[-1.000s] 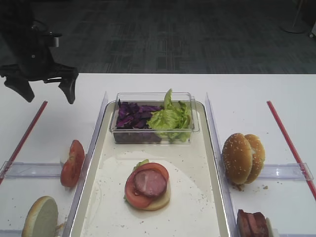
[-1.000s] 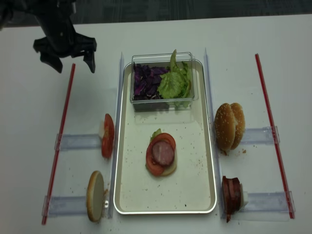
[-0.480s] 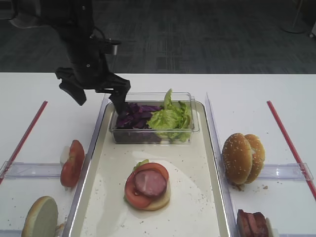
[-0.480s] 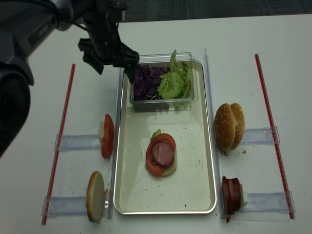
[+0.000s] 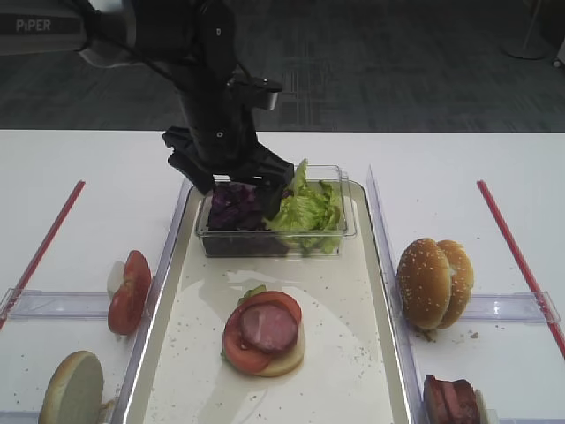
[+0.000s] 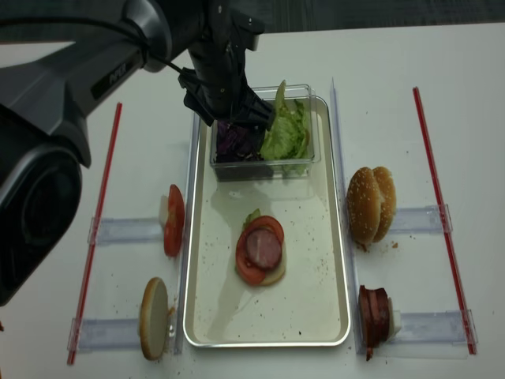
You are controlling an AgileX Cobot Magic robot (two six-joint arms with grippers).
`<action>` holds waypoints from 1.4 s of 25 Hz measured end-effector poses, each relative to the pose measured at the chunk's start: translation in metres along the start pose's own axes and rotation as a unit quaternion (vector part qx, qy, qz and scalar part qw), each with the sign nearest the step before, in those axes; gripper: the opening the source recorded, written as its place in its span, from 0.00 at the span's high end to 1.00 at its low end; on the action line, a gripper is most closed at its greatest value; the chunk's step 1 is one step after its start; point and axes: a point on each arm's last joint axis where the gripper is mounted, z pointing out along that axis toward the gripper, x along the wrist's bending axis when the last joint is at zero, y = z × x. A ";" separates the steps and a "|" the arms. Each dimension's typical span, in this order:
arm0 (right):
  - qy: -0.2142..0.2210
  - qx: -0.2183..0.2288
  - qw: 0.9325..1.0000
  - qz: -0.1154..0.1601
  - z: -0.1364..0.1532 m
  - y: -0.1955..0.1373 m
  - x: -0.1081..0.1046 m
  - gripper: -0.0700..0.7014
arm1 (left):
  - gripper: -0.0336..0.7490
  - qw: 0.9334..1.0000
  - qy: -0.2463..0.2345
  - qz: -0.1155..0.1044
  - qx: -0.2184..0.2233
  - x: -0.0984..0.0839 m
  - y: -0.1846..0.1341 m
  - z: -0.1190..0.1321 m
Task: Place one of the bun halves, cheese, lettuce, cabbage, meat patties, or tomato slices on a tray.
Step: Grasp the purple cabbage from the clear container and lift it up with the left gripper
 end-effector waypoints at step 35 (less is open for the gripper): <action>0.000 0.000 1.000 0.000 0.000 0.000 0.000 0.04 | 0.34 0.999 0.017 0.017 -0.026 -0.001 0.005 0.002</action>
